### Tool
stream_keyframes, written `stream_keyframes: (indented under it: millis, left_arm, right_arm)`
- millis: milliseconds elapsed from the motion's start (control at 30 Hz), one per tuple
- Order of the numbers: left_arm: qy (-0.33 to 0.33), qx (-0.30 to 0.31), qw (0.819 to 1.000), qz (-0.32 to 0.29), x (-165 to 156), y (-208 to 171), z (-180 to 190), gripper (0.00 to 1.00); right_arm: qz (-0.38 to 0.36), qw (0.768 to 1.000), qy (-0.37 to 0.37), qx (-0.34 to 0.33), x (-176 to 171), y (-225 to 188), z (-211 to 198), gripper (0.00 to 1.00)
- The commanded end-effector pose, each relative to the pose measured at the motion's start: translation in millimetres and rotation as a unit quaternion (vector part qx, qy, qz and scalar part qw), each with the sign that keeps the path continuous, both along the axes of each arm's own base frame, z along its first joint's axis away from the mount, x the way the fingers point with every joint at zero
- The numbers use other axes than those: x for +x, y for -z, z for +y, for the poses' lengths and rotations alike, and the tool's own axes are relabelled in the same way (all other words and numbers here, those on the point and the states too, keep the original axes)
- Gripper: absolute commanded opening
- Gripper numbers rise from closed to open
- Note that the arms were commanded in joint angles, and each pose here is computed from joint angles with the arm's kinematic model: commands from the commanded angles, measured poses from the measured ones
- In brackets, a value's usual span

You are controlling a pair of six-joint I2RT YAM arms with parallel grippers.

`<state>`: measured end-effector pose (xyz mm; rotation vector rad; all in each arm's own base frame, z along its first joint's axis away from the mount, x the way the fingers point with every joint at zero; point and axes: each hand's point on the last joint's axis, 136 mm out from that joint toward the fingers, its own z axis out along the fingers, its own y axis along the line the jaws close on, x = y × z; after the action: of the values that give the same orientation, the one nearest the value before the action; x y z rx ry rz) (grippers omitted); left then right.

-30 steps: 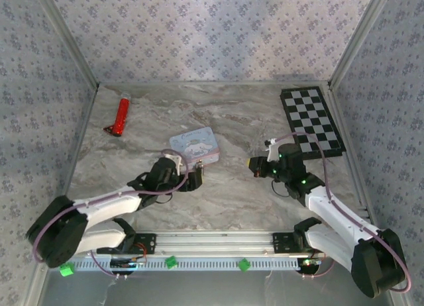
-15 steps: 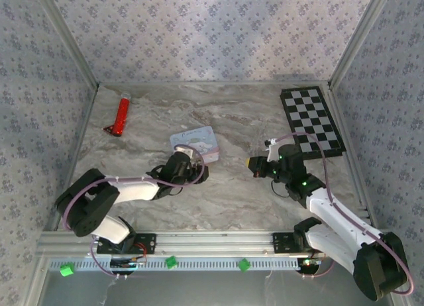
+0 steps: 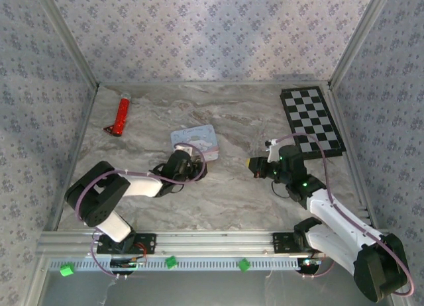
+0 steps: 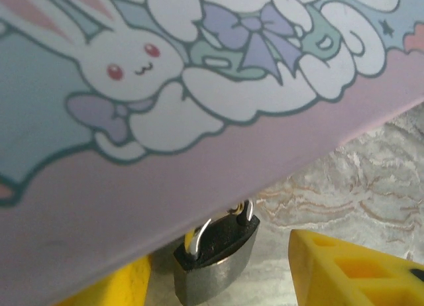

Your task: Unlock the padlock with the key

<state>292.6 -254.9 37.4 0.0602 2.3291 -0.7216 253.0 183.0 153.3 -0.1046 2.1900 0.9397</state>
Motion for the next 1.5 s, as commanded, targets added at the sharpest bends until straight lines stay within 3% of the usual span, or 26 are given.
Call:
stream_keyframes:
  millis: [0, 633, 1467]
  left_arm:
    - [0.003, -0.041, 0.999, -0.019, 8.5, -8.0, -8.8, 0.54]
    - [-0.010, -0.054, 0.998, -0.007, 13.9, 2.8, -7.9, 0.38]
    - [-0.013, -0.066, 0.998, -0.006, 10.6, -4.4, -6.8, 0.25]
  right_arm:
    - [-0.002, 1.000, -0.003, 0.010, -1.4, -3.9, 3.2, 0.00]
    - [0.002, 1.000, -0.006, 0.012, -5.3, -2.0, 6.1, 0.00]
    - [0.008, 1.000, -0.003, 0.014, -6.3, 0.7, 8.7, 0.00]
